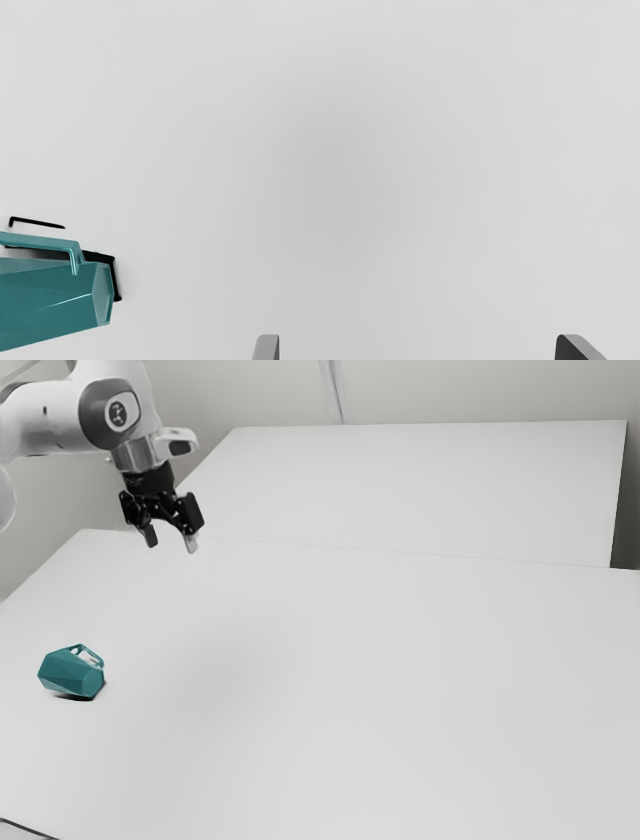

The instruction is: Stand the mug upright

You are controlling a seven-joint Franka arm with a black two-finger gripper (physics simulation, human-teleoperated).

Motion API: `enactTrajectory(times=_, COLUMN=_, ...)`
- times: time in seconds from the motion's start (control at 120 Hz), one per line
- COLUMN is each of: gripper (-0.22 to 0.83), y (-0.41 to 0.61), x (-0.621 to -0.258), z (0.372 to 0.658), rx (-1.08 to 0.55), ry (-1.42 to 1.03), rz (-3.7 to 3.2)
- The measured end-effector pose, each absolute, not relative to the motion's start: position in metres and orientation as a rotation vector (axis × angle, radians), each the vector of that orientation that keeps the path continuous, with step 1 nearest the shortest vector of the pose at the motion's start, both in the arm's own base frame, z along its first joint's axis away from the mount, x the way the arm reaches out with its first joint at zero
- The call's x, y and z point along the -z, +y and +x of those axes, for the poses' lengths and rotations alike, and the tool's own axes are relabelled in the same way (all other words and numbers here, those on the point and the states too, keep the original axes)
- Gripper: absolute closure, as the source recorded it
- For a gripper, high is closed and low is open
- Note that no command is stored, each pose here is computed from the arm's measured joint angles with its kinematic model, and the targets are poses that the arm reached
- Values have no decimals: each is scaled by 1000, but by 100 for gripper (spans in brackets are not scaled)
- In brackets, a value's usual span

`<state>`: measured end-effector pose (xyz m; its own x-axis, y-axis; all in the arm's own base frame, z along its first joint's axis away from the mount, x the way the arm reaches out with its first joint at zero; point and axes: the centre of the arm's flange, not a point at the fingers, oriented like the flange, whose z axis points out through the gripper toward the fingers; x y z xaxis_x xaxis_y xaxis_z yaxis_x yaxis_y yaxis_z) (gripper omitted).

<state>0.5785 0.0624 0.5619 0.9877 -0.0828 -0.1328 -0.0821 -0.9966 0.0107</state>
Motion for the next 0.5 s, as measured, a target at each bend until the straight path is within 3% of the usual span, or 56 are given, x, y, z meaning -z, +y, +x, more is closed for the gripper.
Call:
enactTrajectory(times=0.158, gripper=0, y=94, x=-556, z=579, rx=59, ry=-103, rz=3097)
enactTrajectory(times=0.5, gripper=0, y=304, x=-467, z=420, rx=-229, ry=563, rz=2814)
